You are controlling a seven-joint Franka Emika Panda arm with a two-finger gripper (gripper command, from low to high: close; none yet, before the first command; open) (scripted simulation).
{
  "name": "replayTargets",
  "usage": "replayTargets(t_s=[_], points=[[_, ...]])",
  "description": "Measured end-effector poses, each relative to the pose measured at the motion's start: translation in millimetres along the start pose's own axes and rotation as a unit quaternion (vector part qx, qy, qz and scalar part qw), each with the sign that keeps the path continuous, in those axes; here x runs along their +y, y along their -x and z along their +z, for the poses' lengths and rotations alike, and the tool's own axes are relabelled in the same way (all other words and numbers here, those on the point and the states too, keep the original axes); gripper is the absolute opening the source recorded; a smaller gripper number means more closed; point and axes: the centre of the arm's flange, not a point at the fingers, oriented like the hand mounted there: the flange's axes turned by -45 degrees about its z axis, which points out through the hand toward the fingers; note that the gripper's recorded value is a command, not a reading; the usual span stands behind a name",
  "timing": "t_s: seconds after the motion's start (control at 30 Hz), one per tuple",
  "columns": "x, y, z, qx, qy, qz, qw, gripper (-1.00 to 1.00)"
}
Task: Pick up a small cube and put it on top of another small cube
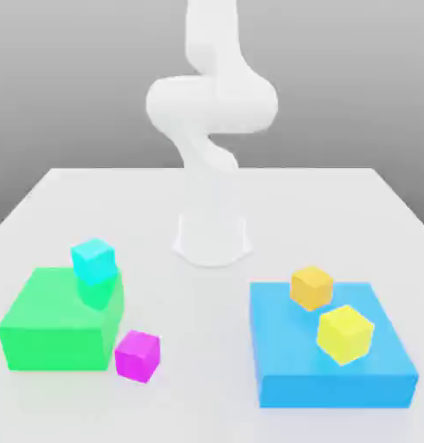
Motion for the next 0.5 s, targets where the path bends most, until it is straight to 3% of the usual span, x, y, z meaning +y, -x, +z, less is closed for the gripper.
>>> replayTargets(t_s=[0.23,0.5], points=[[30.2,29.4,109.3,-0.070,0.039,0.180,0.980,0.00],[70.0,90.9,212.6,-0.133,0.102,0.372,0.913,0.00]])
